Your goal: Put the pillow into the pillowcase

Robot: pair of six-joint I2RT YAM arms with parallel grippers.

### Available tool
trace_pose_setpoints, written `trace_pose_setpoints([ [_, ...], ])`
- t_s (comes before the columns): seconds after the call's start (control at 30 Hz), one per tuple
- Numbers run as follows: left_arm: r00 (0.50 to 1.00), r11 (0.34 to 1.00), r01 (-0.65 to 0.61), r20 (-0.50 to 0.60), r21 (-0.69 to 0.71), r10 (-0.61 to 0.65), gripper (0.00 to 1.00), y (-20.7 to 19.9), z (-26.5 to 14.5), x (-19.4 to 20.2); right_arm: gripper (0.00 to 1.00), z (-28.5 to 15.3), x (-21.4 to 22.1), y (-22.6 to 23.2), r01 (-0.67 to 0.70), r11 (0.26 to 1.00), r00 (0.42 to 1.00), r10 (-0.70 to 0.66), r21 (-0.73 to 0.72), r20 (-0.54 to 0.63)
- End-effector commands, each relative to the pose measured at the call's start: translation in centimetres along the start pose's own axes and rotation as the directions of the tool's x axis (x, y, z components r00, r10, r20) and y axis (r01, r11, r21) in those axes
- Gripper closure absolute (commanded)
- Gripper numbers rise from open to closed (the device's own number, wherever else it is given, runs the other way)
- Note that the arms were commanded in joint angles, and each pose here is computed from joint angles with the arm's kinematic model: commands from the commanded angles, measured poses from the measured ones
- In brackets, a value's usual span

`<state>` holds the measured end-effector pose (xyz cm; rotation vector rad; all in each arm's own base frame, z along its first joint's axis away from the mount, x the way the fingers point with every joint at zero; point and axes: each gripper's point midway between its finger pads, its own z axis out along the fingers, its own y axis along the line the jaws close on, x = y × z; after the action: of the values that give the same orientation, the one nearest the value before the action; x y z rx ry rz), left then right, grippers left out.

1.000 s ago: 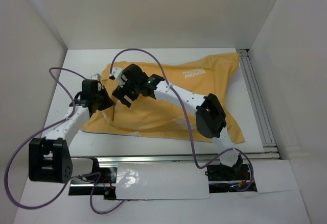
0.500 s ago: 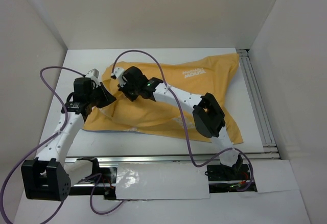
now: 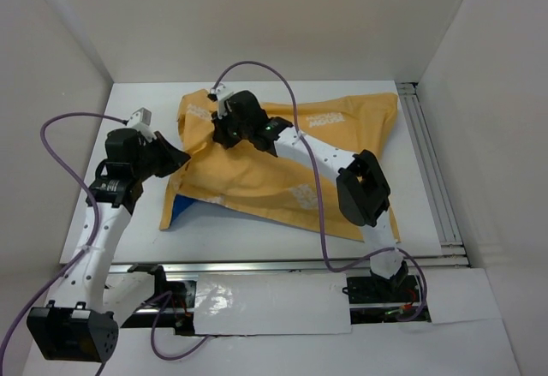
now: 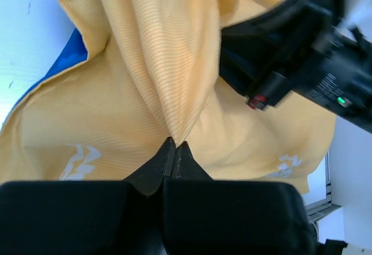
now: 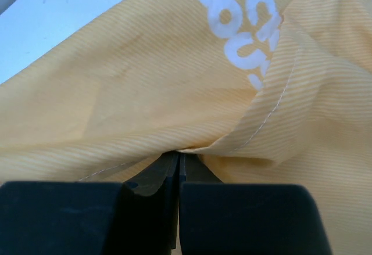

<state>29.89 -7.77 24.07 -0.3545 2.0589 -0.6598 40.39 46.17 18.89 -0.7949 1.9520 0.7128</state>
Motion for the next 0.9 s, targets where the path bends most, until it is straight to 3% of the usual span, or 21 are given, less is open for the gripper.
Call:
trace_pose_setpoints([
  [0.0, 0.997, 0.994, 0.071, -0.034, -0.086, -0.074, 1.00, 1.5, 1.2, 0.4, 1.00, -3.7, -6.2, 2.0, 0.054, 0.994, 0.982, -0.036, -0.092, 0.184],
  [0.13, 0.984, 0.979, 0.107, -0.122, -0.172, -0.129, 1.00, 4.1, 4.1, 2.5, 1.00, -6.5, -4.4, 5.2, 0.201, 0.956, 0.970, -0.164, -0.213, 0.178],
  [0.17, 0.985, 0.982, 0.107, -0.119, -0.156, -0.126, 1.00, 4.0, 4.6, 2.2, 1.00, -6.7, -2.9, 4.9, 0.206, 0.955, 0.973, -0.176, -0.214, 0.150],
  [0.33, 0.981, 0.978, 0.128, -0.124, -0.165, -0.149, 1.00, 5.2, 6.7, 3.2, 1.00, -9.7, -3.6, 5.8, 0.246, 0.945, 0.959, -0.206, -0.214, 0.194],
  [0.5, 0.985, 0.999, 0.047, -0.169, 0.023, -0.042, 1.00, 2.4, 7.4, 5.5, 1.00, -9.9, -4.9, 6.1, 0.252, 0.944, 0.951, -0.200, -0.214, 0.236],
  [0.63, 0.978, 0.984, -0.051, -0.191, 0.169, 0.083, 1.00, -0.7, 6.7, 7.4, 1.00, -8.8, -4.8, 7.4, 0.248, 0.923, 0.954, -0.181, -0.295, 0.237],
  [0.77, 0.966, 0.985, -0.082, -0.232, 0.152, 0.116, 1.00, -0.5, 6.1, 9.1, 0.99, -6.7, -3.3, 8.6, 0.213, 0.903, 0.972, -0.157, -0.373, 0.177],
  [0.87, 0.965, 0.999, -0.049, -0.257, -0.003, 0.047, 0.84, 1.7, 5.2, 9.4, 0.90, -5.2, -2.4, 8.0, 0.178, 0.916, 0.982, -0.142, -0.359, 0.124],
])
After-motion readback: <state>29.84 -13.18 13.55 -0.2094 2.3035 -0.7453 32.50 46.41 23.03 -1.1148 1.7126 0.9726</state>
